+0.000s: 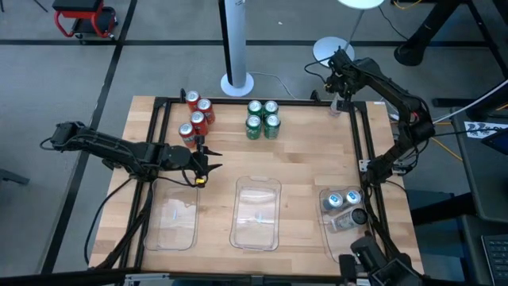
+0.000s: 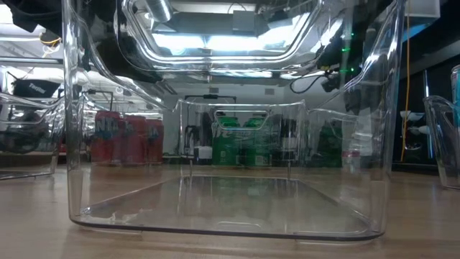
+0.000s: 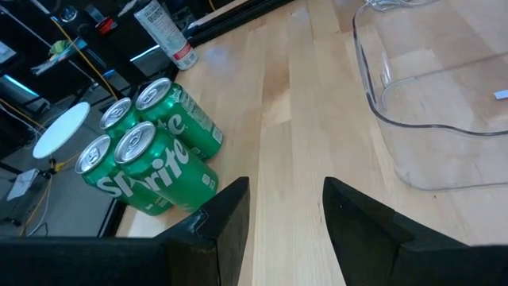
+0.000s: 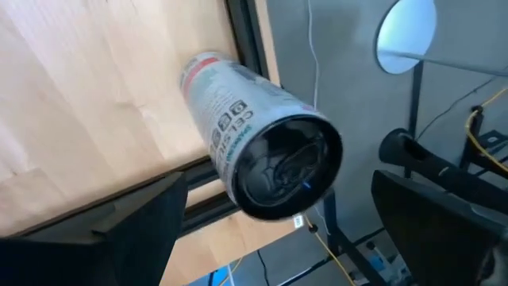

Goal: Sort soda cans
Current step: Put the white and pink soda can into the right transparent bin, then put the green soda can into the center transparent bin

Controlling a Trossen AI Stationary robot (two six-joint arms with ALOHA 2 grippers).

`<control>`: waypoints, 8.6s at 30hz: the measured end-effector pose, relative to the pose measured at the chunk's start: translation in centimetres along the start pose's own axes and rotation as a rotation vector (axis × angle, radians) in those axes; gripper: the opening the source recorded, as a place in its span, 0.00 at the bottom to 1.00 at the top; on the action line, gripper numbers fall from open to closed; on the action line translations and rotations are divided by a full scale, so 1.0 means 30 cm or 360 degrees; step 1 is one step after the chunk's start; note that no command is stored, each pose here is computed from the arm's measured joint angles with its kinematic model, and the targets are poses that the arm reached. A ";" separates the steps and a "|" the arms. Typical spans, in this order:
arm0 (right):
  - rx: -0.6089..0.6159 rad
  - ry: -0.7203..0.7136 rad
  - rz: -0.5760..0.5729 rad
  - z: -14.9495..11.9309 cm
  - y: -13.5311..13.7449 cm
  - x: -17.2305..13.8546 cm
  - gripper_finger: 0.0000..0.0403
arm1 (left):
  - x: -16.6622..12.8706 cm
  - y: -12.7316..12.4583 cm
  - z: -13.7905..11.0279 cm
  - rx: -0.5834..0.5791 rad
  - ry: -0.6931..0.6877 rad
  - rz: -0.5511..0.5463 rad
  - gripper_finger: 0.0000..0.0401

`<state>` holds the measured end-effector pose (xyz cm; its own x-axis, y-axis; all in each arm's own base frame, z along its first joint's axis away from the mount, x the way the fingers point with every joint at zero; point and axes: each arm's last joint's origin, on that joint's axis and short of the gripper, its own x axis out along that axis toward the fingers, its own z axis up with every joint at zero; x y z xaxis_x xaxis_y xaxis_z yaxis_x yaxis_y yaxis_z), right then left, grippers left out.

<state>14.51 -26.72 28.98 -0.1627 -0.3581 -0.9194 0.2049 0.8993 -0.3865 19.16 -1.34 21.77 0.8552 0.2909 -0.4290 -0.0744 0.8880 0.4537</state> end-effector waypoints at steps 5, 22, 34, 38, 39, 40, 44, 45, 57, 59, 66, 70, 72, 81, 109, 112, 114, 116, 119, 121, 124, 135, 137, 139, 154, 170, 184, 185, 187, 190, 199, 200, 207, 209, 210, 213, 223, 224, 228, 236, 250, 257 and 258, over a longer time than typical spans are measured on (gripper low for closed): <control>0.0029 -0.0047 -0.0024 0.003 -0.012 0.001 0.99 | 0.000 0.000 0.000 0.0001 0.0001 0.0000 0.38; 0.0022 0.0060 0.0073 0.041 -0.025 0.112 0.99 | 0.000 0.000 0.000 0.0005 0.0001 0.0000 0.38; -0.0023 0.0143 0.0182 0.069 -0.021 0.201 0.99 | 0.000 0.000 0.000 -0.0001 0.0002 -0.0001 0.38; -0.0040 0.0150 0.0218 0.078 -0.018 0.224 0.96 | 0.000 0.000 0.000 -0.0001 0.0001 0.0000 0.38; -0.0044 0.0158 0.0227 0.080 -0.017 0.231 0.94 | 0.000 0.000 0.000 -0.0001 0.0002 -0.0001 0.38; -0.0047 0.0163 0.0232 0.082 -0.016 0.237 0.92 | 0.000 0.000 0.000 -0.0001 0.0001 0.0000 0.38; -0.0061 0.0170 0.0249 0.083 -0.014 0.243 0.78 | 0.000 0.000 0.000 -0.0001 0.0001 0.0000 0.38; -0.0068 0.0171 0.0259 0.083 -0.012 0.243 0.74 | 0.000 0.000 0.000 -0.0001 0.0001 0.0000 0.38; -0.0214 0.0175 0.0279 0.092 0.007 0.222 0.61 | 0.000 0.000 0.000 0.0006 0.0001 0.0000 0.38; -0.0231 0.0162 0.0279 0.095 0.010 0.202 0.61 | 0.000 0.000 0.000 0.0008 0.0001 0.0000 0.38; -0.0343 0.0103 0.0224 0.130 0.047 0.081 0.61 | 0.000 0.000 0.000 0.0011 0.0000 0.0000 0.38; -0.0409 0.0049 0.0181 0.154 0.081 -0.022 0.61 | 0.000 0.000 0.000 0.0011 0.0001 0.0000 0.38; -0.0439 0.0010 0.0154 0.170 0.102 -0.079 0.61 | 0.000 0.000 0.000 0.0011 0.0001 0.0000 0.38; -0.0566 -0.0227 0.0029 0.255 0.228 -0.334 0.61 | 0.000 -0.001 -0.002 0.0016 0.0009 -0.0003 0.38; -0.0875 -0.0675 0.0322 0.219 0.864 -0.728 0.61 | 0.000 -0.004 -0.012 0.0031 0.0052 -0.0017 0.38; -0.0871 -0.0692 0.0391 0.186 0.939 -0.756 0.61 | 0.000 -0.004 -0.012 0.0031 0.0054 -0.0018 0.38; -0.0871 -0.0697 0.0441 0.160 0.988 -0.774 0.61 | 0.000 -0.004 -0.011 0.0036 0.0052 -0.0017 0.38; -0.0860 -0.0699 0.0481 0.132 1.033 -0.791 0.61 | 0.000 -0.004 -0.012 0.0044 0.0052 -0.0018 0.38; -0.0832 -0.0698 0.0524 0.090 1.093 -0.813 0.61 | 0.000 -0.004 -0.011 0.0061 0.0051 -0.0017 0.38; -0.0811 -0.0696 0.0548 0.061 1.129 -0.826 0.61 | 0.000 -0.004 -0.011 0.0061 0.0048 -0.0016 0.38; -0.0737 -0.0682 0.0589 0.021 1.174 -0.841 0.61 | 0.000 -0.003 -0.009 0.0067 0.0040 -0.0014 0.38; -0.0636 -0.0481 0.0664 -0.084 1.305 -0.807 0.61 | 0.000 0.002 0.006 0.0085 -0.0030 0.0011 0.38; -0.0634 -0.0403 0.0680 -0.097 1.324 -0.787 0.61 | 0.000 0.002 0.006 0.0089 -0.0030 0.0011 0.38; -0.0633 -0.0339 0.0698 -0.105 1.339 -0.771 0.61 | 0.000 0.002 0.006 0.0093 -0.0030 0.0011 0.38; -0.0641 -0.0071 0.0677 -0.115 1.377 -0.668 0.61 | 0.000 0.002 0.006 0.0094 -0.0030 0.0011 0.38; -0.0647 -0.0038 0.0642 -0.121 1.375 -0.643 0.61 | 0.000 0.002 0.007 0.0110 -0.0035 0.0013 0.38; -0.0653 0.0062 0.0593 -0.135 1.376 -0.585 0.61 | 0.000 0.003 0.009 0.0116 -0.0043 0.0016 0.38; -0.0646 0.0082 0.0581 -0.135 1.378 -0.574 0.61 | 0.000 0.003 0.009 0.0116 -0.0043 0.0016 0.38; -0.0642 0.0107 0.0571 -0.137 1.384 -0.554 0.61 | 0.000 0.003 0.009 0.0115 -0.0043 0.0016 0.38; -0.0646 0.0119 0.0583 -0.136 1.396 -0.531 0.61 | 0.000 0.003 0.009 0.0114 -0.0042 0.0016 0.38; -0.0641 0.0059 0.0563 -0.125 1.425 -0.467 0.66 | 0.000 0.003 0.009 0.0113 -0.0043 0.0015 0.38; -0.0641 0.0052 0.0568 -0.124 1.429 -0.459 0.67 | 0.000 0.003 0.009 0.0113 -0.0042 0.0015 0.38; -0.0652 0.0061 0.0558 -0.125 1.441 -0.416 0.68 | 0.000 0.003 0.009 0.0112 -0.0042 0.0016 0.38; -0.0652 0.0058 0.0561 -0.125 1.444 -0.409 0.68 | 0.000 0.003 0.009 0.0112 -0.0042 0.0015 0.38; -0.0651 0.0057 0.0561 -0.124 1.444 -0.407 0.69 | 0.000 0.003 0.009 0.0110 -0.0043 0.0015 0.38; -0.0650 0.0066 0.0553 -0.125 1.443 -0.402 0.72 | 0.000 0.003 0.009 0.0104 -0.0043 0.0015 0.38; -0.0668 0.0091 0.0610 -0.126 1.443 -0.419 0.79 | 0.000 0.003 0.009 0.0100 -0.0042 0.0015 0.38; -0.0668 0.0083 0.0617 -0.125 1.442 -0.428 0.79 | 0.000 0.003 0.009 0.0099 -0.0042 0.0016 0.38; -0.0671 0.0056 0.0630 -0.123 1.426 -0.486 0.79 | 0.000 0.003 0.009 0.0100 -0.0042 0.0015 0.38; -0.0636 0.0017 0.0560 -0.126 1.369 -0.591 0.80 | 0.000 0.003 0.009 0.0105 -0.0042 0.0015 0.38; -0.0660 -0.0473 0.0248 0.007 1.226 -0.672 0.80 | 0.000 0.003 0.008 0.0106 -0.0039 0.0014 0.38; -0.0772 -0.0526 -0.0078 0.106 1.106 -0.636 0.80 | 0.000 0.002 0.007 0.0105 -0.0035 0.0013 0.38; -0.0768 -0.0529 -0.0145 0.120 1.085 -0.630 0.80 | 0.000 0.002 0.007 0.0104 -0.0034 0.0013 0.38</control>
<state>27.72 8.43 33.53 0.1681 -0.4286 -0.8877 -0.2705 0.8459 -0.4596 19.27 -1.35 21.97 0.8656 0.2894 -0.4087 -0.0483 0.8605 0.5072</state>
